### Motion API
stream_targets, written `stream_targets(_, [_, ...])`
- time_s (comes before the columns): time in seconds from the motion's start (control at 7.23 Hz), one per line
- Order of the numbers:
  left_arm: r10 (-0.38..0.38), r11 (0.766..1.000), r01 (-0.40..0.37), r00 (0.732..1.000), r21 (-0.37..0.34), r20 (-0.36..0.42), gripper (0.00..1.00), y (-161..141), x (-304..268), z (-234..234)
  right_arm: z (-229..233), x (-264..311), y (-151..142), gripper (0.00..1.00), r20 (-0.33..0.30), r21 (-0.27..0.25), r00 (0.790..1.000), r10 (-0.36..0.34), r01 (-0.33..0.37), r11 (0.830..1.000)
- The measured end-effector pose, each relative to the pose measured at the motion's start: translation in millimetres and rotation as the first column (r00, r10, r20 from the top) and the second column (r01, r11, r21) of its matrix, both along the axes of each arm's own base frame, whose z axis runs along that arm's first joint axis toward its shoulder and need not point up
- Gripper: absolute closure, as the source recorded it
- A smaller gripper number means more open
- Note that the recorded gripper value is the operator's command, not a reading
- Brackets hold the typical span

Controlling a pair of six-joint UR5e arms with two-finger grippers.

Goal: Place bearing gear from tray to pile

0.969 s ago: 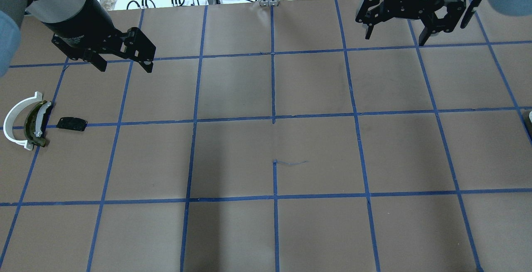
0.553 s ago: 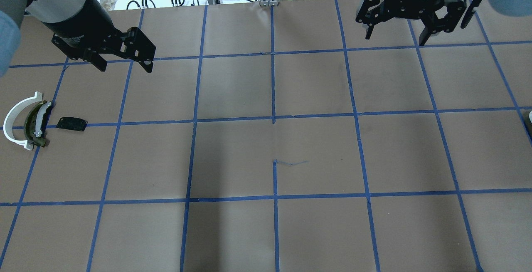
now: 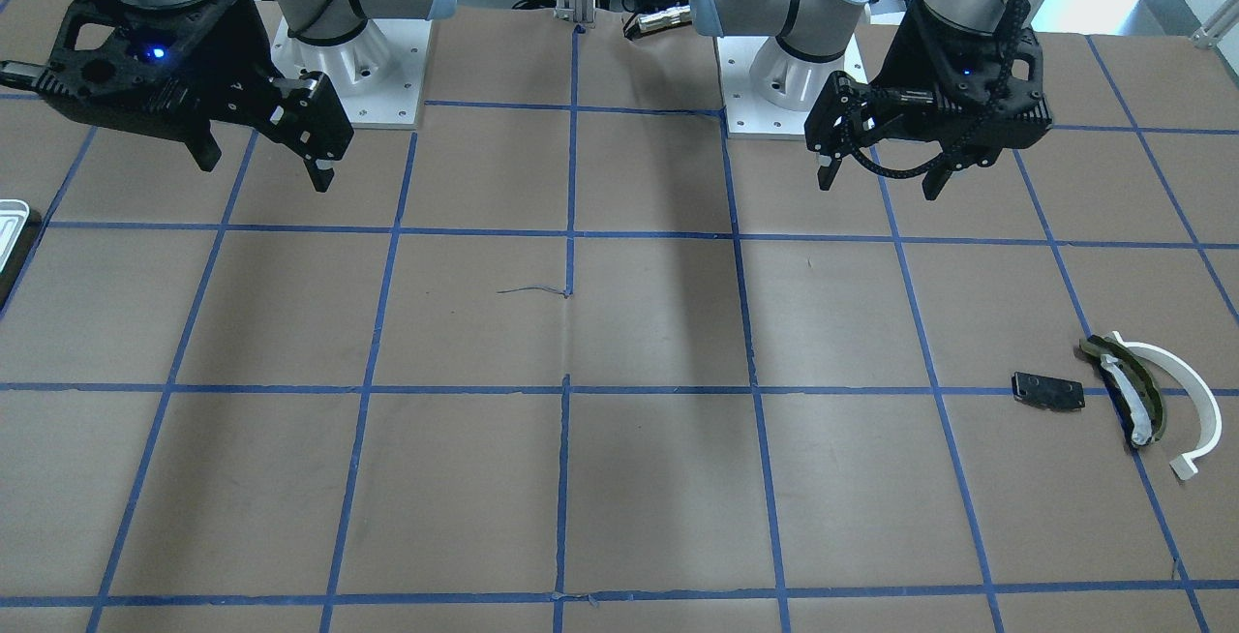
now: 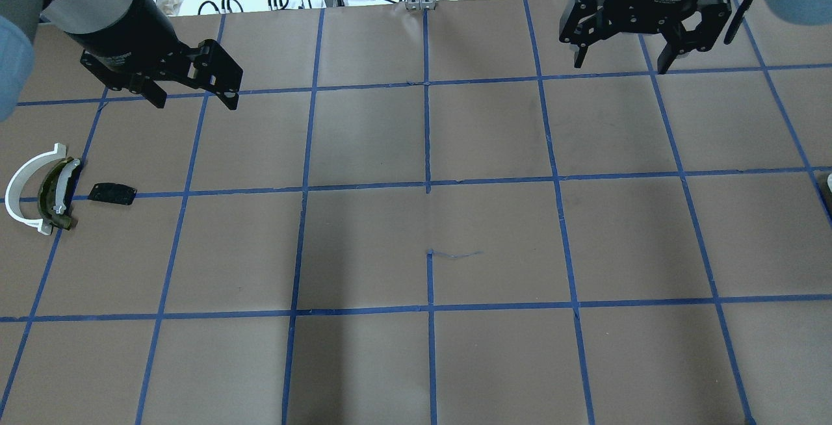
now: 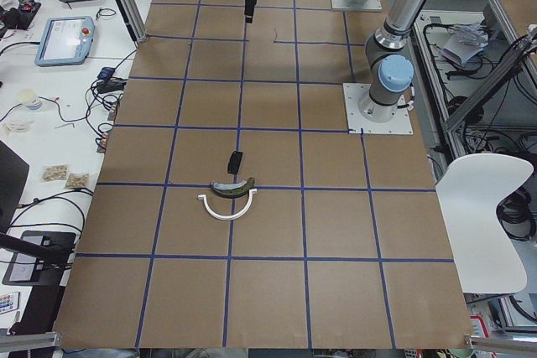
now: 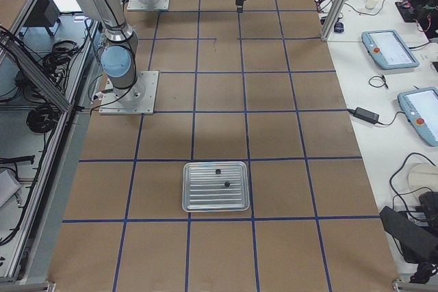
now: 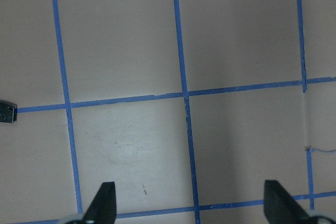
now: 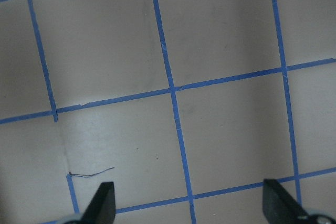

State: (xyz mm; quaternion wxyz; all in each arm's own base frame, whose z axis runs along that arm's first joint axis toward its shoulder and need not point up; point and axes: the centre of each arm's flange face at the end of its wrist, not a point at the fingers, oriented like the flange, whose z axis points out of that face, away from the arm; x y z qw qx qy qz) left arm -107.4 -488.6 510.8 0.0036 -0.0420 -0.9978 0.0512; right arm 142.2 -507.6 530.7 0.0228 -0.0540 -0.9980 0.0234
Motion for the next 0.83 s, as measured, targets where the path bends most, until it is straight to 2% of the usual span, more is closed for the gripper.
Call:
stream_targets(0.28, [0.008, 1.0, -0.008, 1.0, 0.001, 0.001, 0.0, 2.4, -0.5, 2.0, -1.9, -46.4, -7.5, 0.0, -0.027, 0.042, 0.987, 0.158, -0.157, 0.987])
stream_targets(0.42, [0.01, 1.0, -0.01, 1.0, -0.001, 0.001, 0.0, 4.2, -0.7, 4.5, -1.6, -81.7, -10.9, 0.0, -0.07, 0.075, 0.964, 0.258, -0.253, 0.965])
stream_targets(0.55, [0.012, 1.0, -0.012, 1.0, -0.001, 0.001, 0.0, 4.3, -0.7, 5.0, -1.0, -118.0, -12.8, 0.0, -0.096, 0.116, 0.922, 0.374, -0.363, 0.925])
stream_targets(0.69, [0.012, 1.0, -0.012, 1.0, 0.001, 0.001, 0.0, 3.9, -0.7, 4.4, -3.7, -164.0, -12.9, 0.0, -0.087, 0.154, 0.883, 0.462, -0.446, 0.882])
stream_targets(0.83, [0.012, 1.0, -0.012, 1.0, 0.001, 0.002, 0.0, 3.9, -0.6, 4.3, -13.7, -220.6, -8.6, 0.0, -0.06, 0.178, 0.861, 0.506, -0.489, 0.854])
